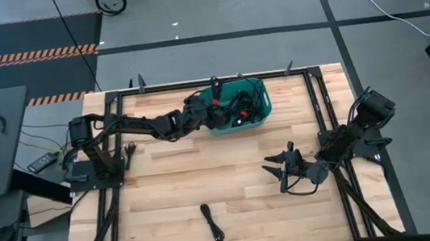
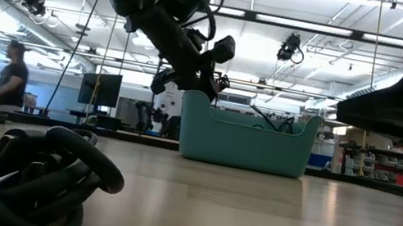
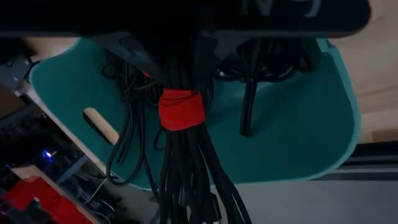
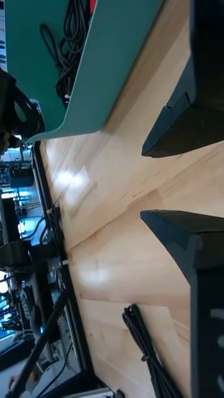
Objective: Pick and place USB-C Cables
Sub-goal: Put the black charger cable into the blue bin
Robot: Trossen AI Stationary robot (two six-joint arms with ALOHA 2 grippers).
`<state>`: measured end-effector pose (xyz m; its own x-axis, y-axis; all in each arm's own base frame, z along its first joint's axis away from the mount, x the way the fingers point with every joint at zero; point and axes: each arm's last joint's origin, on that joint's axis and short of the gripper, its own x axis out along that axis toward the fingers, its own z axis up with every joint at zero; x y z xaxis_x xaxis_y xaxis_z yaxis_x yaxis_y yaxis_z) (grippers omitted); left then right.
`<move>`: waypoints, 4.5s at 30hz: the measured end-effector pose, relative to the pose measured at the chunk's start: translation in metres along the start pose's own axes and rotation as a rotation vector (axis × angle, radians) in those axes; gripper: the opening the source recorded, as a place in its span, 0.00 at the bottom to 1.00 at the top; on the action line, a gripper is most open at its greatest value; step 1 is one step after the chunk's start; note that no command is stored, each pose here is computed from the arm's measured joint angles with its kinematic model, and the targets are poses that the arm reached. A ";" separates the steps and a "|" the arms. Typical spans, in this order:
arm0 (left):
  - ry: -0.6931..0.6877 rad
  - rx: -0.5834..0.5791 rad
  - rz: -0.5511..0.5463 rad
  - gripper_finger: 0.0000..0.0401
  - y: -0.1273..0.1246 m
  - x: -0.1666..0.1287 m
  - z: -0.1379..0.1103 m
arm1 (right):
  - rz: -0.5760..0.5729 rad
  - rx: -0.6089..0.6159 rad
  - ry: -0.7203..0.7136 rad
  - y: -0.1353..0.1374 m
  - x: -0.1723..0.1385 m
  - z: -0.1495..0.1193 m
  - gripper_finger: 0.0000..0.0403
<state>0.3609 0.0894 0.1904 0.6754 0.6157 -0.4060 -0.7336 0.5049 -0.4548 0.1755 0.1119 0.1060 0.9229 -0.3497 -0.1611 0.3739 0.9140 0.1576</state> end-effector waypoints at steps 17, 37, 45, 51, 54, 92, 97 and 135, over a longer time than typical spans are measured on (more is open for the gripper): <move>0.065 -0.011 -0.027 0.28 0.001 -0.001 0.000 | 0.007 0.000 0.003 0.000 0.000 0.000 0.38; 0.210 0.468 -0.370 0.48 -0.032 -0.120 0.040 | 0.124 0.028 0.053 0.010 0.003 0.001 0.38; 0.374 0.684 -0.230 0.40 -0.039 -0.208 -0.026 | 0.286 0.066 0.095 0.053 0.046 0.038 0.38; 0.315 0.710 -0.158 0.37 -0.032 -0.259 -0.064 | 0.163 -0.040 0.293 0.109 0.089 0.084 0.43; 0.254 0.713 -0.146 0.36 -0.023 -0.277 -0.076 | 0.128 -0.040 0.353 0.136 0.111 0.095 0.48; 0.102 0.382 -0.168 0.35 0.027 -0.275 -0.128 | -0.559 -0.585 0.957 0.150 0.160 0.095 0.15; 0.106 0.330 -0.170 0.35 0.040 -0.269 -0.138 | -0.613 -0.519 0.890 0.080 0.172 0.152 0.15; 0.504 0.389 0.590 0.35 0.046 -0.209 -0.032 | -0.495 -0.172 0.285 -0.070 0.139 0.159 0.70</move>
<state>0.1886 -0.0356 0.2289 0.0613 0.5469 -0.8350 -0.8859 0.4152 0.2069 0.2922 -0.0336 0.2275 0.5730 -0.6951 -0.4342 0.7109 0.6852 -0.1588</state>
